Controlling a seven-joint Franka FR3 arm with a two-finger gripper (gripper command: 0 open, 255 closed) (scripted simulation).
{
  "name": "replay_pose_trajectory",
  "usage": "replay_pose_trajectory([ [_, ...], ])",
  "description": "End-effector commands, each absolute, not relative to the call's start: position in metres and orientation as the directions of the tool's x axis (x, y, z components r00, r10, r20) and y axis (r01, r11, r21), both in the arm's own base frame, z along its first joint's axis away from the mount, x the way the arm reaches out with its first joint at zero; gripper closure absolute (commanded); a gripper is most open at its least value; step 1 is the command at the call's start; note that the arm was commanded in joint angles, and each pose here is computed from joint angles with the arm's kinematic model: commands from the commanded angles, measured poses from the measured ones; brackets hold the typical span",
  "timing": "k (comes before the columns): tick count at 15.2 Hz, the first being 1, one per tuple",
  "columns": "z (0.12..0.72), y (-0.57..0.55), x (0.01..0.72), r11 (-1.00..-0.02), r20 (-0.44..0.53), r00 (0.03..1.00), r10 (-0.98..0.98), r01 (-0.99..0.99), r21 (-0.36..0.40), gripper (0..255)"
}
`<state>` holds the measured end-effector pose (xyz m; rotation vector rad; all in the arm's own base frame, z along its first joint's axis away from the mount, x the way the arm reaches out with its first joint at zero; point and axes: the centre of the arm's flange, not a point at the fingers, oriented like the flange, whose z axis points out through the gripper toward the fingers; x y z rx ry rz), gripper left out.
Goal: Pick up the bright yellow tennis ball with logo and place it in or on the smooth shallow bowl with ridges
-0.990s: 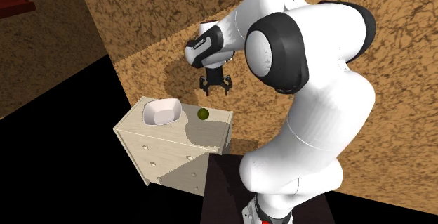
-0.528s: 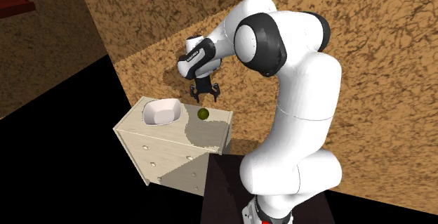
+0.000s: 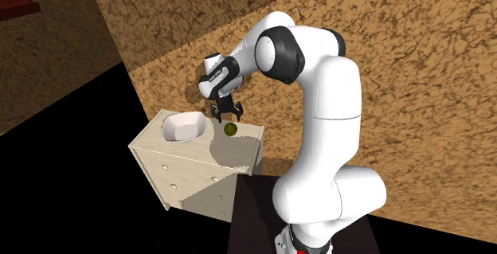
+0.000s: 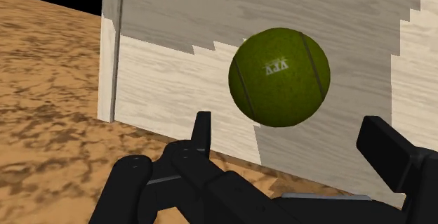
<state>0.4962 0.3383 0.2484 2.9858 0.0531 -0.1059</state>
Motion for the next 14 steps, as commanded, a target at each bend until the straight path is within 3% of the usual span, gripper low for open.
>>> replay_pose_trajectory([
  [1, 0.238, 0.338, 0.496, -0.988, -0.073, 0.997, 0.030, 0.041, 0.152, 0],
  [12, 0.220, 0.335, 0.495, -0.988, -0.073, 0.997, 0.030, 0.041, 0.152, 0],
  [13, 0.220, 0.335, 0.495, -0.988, -0.073, 0.997, 0.030, 0.041, 0.152, 255],
  [14, 0.220, 0.335, 0.495, -0.988, -0.073, 0.997, 0.030, 0.041, 0.152, 255],
])
